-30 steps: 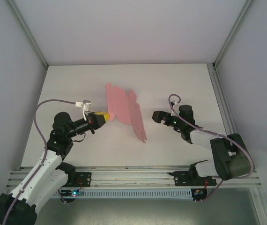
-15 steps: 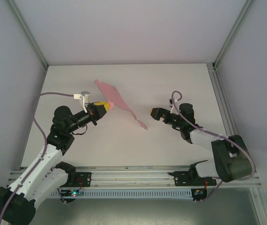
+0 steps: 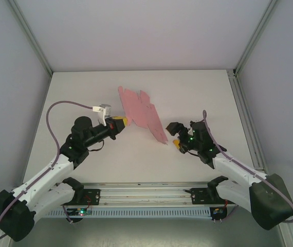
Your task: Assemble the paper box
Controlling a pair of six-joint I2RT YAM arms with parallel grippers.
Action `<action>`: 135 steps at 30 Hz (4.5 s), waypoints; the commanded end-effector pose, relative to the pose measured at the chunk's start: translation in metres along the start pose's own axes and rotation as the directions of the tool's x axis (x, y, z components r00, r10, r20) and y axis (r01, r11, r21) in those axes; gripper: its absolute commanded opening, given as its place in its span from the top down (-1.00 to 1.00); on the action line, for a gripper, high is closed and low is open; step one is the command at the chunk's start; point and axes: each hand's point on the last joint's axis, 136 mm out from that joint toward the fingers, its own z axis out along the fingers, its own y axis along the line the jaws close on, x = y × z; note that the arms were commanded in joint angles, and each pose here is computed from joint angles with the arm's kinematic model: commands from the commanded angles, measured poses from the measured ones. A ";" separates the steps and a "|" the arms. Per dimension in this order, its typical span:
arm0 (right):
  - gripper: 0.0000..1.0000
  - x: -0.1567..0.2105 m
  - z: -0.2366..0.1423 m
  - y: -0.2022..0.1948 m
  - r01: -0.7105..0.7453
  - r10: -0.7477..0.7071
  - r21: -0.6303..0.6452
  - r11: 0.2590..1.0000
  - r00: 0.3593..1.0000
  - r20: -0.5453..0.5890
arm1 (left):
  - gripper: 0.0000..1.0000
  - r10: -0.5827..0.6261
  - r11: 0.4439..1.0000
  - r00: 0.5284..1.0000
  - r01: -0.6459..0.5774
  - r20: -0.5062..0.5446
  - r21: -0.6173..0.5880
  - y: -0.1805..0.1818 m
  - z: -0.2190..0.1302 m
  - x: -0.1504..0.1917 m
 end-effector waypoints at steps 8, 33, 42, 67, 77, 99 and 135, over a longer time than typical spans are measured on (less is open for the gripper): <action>-0.96 0.015 0.038 -0.008 -0.157 0.156 -0.012 0.988 0.987 -0.023 | 1.00 -0.007 1.000 0.999 0.007 0.031 0.010 -0.012 0.006 0.000; -0.10 -0.008 0.073 0.035 -0.157 0.175 -0.203 0.967 0.982 0.076 | 1.00 -0.072 0.997 0.997 0.072 -0.013 -0.010 -0.004 0.003 0.029; 0.00 -0.022 0.063 0.003 -0.083 0.086 -0.024 0.996 0.974 0.211 | 1.00 -0.036 0.997 0.999 0.038 -0.032 0.074 -0.020 -0.002 0.034; 1.00 -0.036 -0.026 0.157 0.835 -0.758 -0.051 0.547 0.521 0.393 | -1.00 0.018 0.817 1.000 -0.009 0.009 -0.576 0.056 -0.075 -0.008; 1.00 0.032 -0.049 0.203 0.879 -0.867 -0.432 0.200 0.364 0.341 | -1.00 0.035 0.974 0.997 -0.018 0.070 -0.226 0.073 -0.033 -0.061; 1.00 0.074 -0.101 0.246 0.773 -0.860 -0.634 -0.020 0.310 0.406 | -1.00 0.206 0.978 0.978 -0.204 0.044 -0.042 0.089 -0.032 -0.056; -0.88 0.007 -0.066 0.195 0.925 -0.953 -0.249 -0.286 -0.246 0.179 | 1.00 0.349 0.868 0.903 -0.211 -0.251 0.449 0.022 -0.007 -0.014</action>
